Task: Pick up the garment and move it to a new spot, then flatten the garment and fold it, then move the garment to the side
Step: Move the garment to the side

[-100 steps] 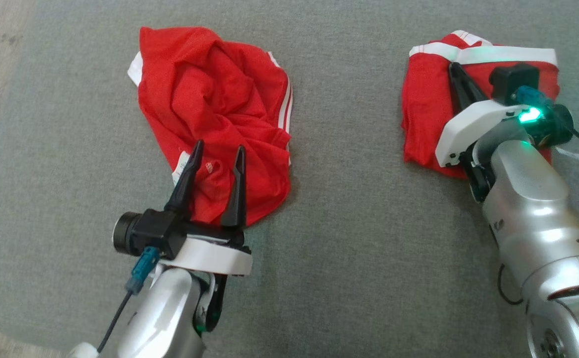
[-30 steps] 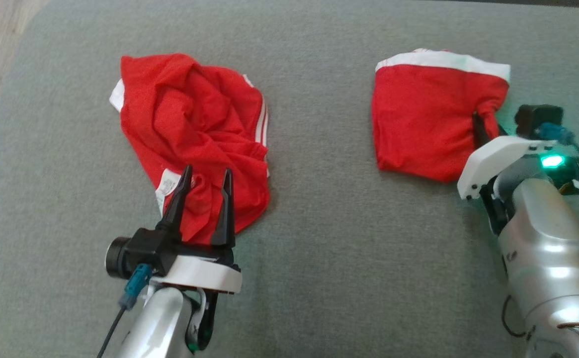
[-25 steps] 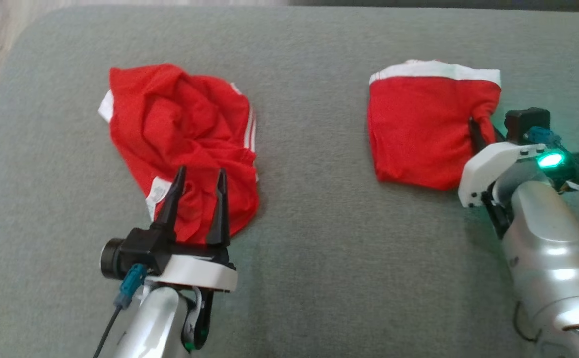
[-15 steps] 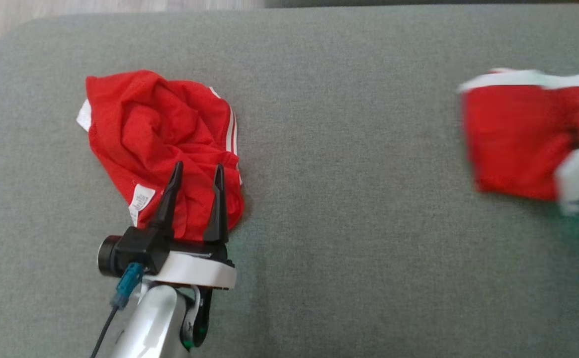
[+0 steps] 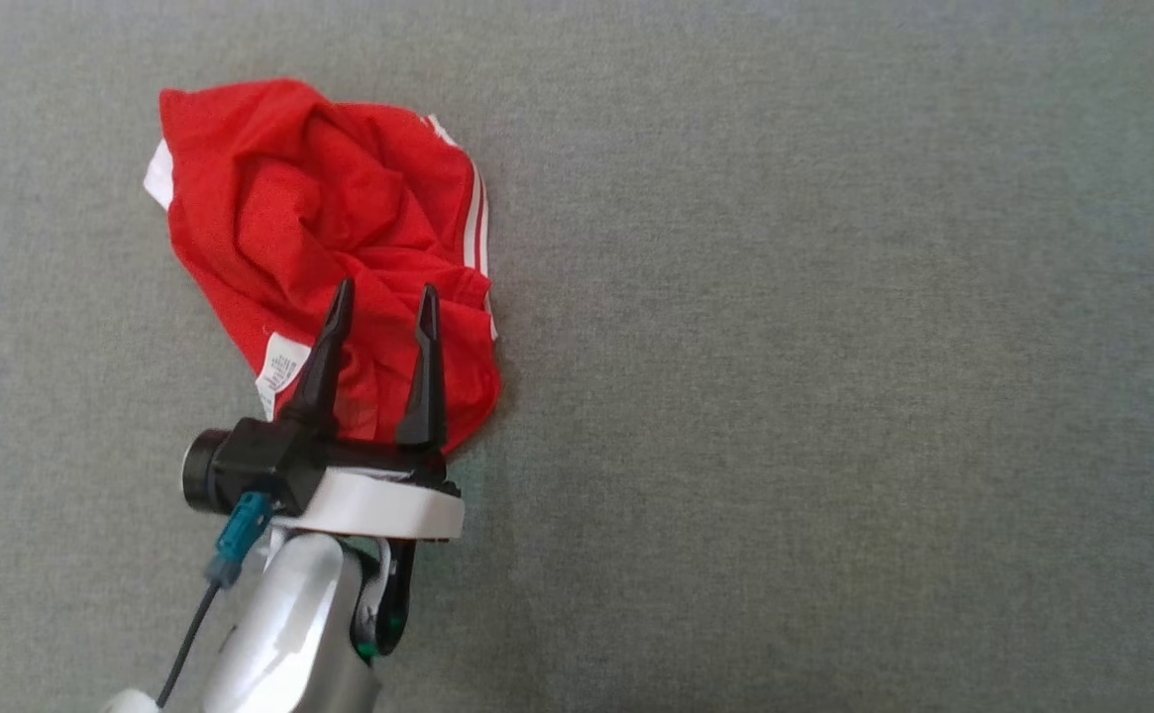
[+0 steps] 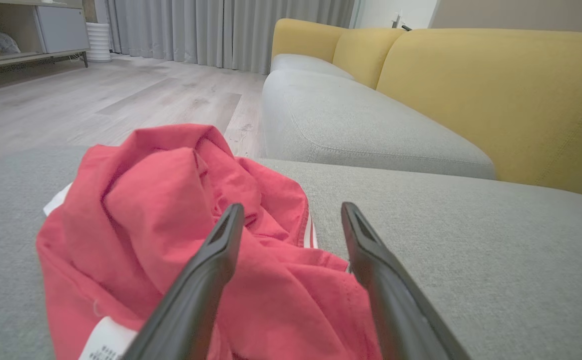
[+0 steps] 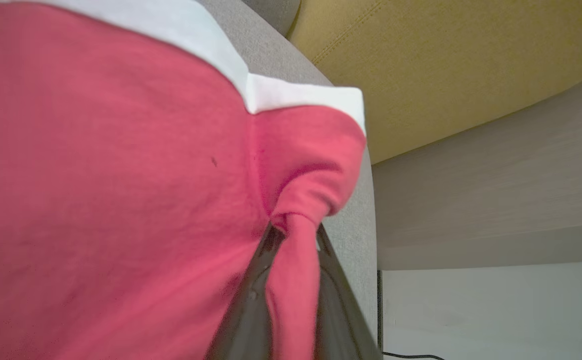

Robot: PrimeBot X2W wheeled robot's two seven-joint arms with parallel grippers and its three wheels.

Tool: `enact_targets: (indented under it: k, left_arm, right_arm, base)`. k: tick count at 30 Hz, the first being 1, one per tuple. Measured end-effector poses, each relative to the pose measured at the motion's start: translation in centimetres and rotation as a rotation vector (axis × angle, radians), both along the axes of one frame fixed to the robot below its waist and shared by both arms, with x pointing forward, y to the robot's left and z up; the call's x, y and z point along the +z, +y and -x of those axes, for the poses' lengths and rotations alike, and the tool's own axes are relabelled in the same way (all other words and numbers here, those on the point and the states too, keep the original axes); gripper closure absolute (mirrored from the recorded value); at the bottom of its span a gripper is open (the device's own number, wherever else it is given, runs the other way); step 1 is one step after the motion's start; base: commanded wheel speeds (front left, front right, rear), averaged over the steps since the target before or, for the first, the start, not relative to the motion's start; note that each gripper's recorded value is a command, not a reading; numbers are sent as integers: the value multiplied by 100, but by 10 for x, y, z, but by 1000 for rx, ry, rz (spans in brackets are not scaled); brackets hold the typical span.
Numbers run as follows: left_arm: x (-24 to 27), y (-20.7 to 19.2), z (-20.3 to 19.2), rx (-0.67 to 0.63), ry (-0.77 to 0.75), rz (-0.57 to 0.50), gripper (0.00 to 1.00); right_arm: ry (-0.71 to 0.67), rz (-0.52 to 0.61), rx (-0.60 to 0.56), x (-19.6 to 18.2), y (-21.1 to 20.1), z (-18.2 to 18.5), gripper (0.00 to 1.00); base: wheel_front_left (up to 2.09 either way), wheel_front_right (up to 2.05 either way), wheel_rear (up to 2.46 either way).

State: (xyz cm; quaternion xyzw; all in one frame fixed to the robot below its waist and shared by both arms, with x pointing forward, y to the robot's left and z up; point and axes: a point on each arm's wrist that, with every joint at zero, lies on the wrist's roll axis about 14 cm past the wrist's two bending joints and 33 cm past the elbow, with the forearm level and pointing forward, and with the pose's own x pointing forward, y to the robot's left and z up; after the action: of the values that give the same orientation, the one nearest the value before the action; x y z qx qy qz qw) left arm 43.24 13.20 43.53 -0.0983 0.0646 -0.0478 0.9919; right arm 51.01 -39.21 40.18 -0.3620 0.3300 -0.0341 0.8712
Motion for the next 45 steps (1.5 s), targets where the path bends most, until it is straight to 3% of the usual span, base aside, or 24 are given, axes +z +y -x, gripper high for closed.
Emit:
enact_targets:
  k: [8, 9, 10, 17, 23, 27, 32, 36, 45]
  left_arm:
    - [-9, 1, -7, -5, 15, -7, 0]
    - [-9, 0, -7, -6, 15, -7, 0]
    - [-8, 0, -7, -8, 13, -6, 0]
    - [9, -3, -7, -14, -30, -4, 0]
    - [33, -4, 1, -15, -87, -5, 0]
    - [46, 0, 15, 0, -116, -7, 0]
    - [62, 6, 36, 23, -158, -11, 0]
    - [63, 9, 51, 34, -161, -18, 0]
    - [51, 15, 73, 53, -126, -15, 0]
  right_arm:
    - [-14, 7, -29, -2, -7, -9, 100]
    - [-26, 5, -33, 0, -8, -10, 38]
    - [-42, 3, -35, 4, -7, -12, 0]
    - [-156, -48, -19, 29, 16, -18, 0]
    - [-364, -162, 73, 75, 70, -27, 0]
    - [-528, -296, 136, 113, 116, -24, 0]
    - [-710, -567, 247, 153, 204, 5, 0]
    - [-745, -735, 292, 151, 244, 41, 0]
    - [-704, -908, 214, 110, 248, 103, 0]
  base:
    - [0, 0, 0]
    - [0, 0, 0]
    - [0, 0, 0]
    - [0, 0, 0]
    - [0, 0, 0]
    - [0, 0, 0]
    - [0, 0, 0]
    - [0, 0, 0]
    - [0, 0, 0]
